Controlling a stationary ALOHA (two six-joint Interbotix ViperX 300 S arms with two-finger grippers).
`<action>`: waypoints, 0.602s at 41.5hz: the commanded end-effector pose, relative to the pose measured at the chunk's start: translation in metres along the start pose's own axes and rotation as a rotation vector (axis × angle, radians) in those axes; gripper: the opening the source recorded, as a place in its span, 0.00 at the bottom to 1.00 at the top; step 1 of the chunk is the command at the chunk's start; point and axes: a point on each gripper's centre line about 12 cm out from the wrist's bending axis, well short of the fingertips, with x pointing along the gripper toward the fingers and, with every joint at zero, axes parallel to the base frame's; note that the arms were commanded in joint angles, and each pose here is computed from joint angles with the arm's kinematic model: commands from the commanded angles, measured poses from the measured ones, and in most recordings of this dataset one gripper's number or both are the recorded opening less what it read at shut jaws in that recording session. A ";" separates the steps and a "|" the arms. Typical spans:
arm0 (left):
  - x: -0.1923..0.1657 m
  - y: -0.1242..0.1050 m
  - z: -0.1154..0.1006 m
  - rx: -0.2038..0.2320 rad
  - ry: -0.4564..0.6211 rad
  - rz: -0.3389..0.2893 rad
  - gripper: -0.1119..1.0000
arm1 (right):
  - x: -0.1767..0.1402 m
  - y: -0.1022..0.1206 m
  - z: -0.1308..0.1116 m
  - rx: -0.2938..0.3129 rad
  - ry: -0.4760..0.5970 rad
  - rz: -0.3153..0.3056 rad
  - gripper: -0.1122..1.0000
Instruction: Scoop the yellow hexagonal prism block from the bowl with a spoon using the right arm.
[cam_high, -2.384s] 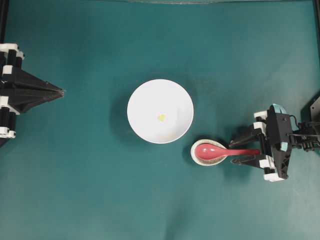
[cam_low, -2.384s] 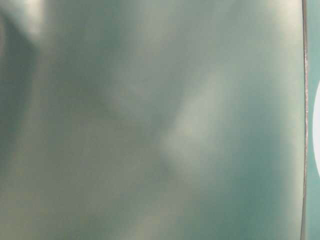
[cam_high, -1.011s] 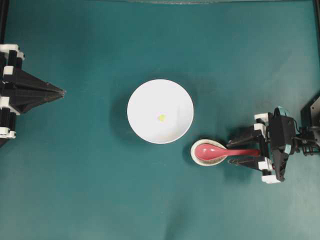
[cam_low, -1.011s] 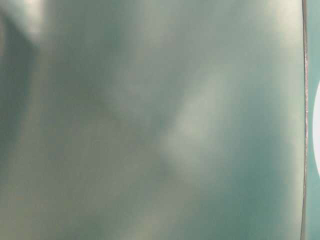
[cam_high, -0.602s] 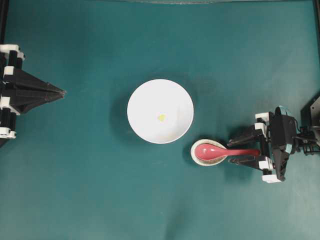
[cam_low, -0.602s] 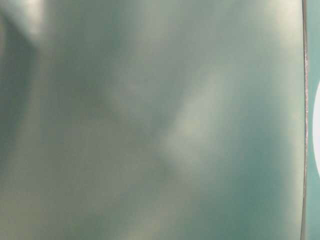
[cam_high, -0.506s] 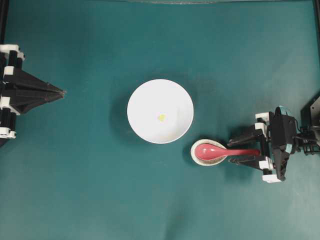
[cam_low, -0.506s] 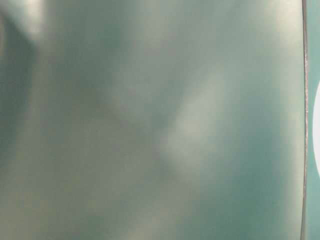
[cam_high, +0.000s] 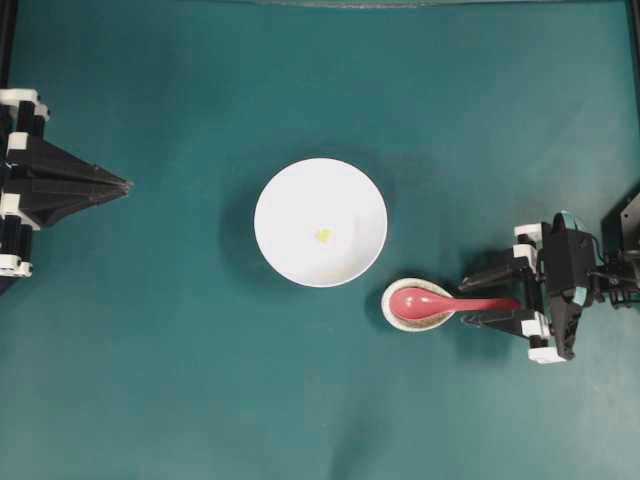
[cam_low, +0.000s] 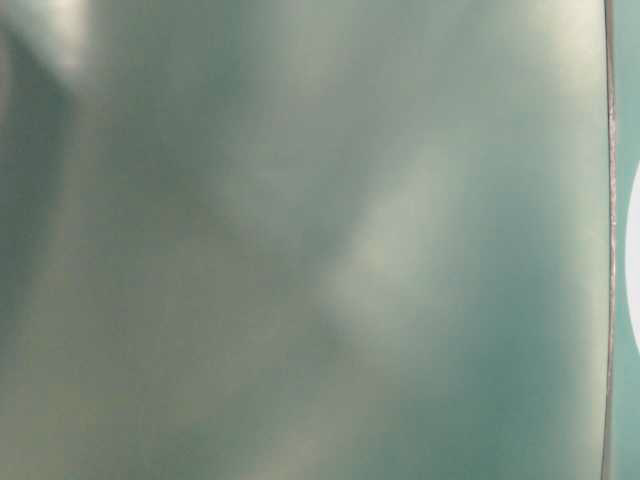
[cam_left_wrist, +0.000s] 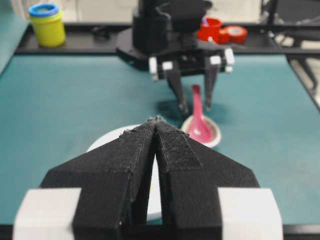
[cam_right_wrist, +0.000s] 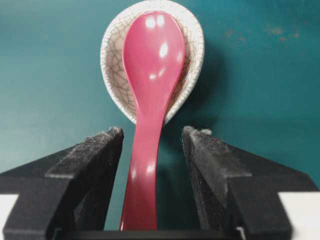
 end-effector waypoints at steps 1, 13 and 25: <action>0.002 0.000 0.007 0.001 -0.015 0.001 0.11 | 0.001 0.001 0.002 -0.001 -0.013 0.003 0.60; 0.002 0.000 0.007 0.000 -0.015 0.001 0.11 | 0.003 0.002 0.002 -0.007 -0.030 0.003 0.60; 0.002 0.000 0.007 0.001 -0.015 0.001 0.11 | 0.003 0.002 0.003 -0.008 -0.036 0.004 0.60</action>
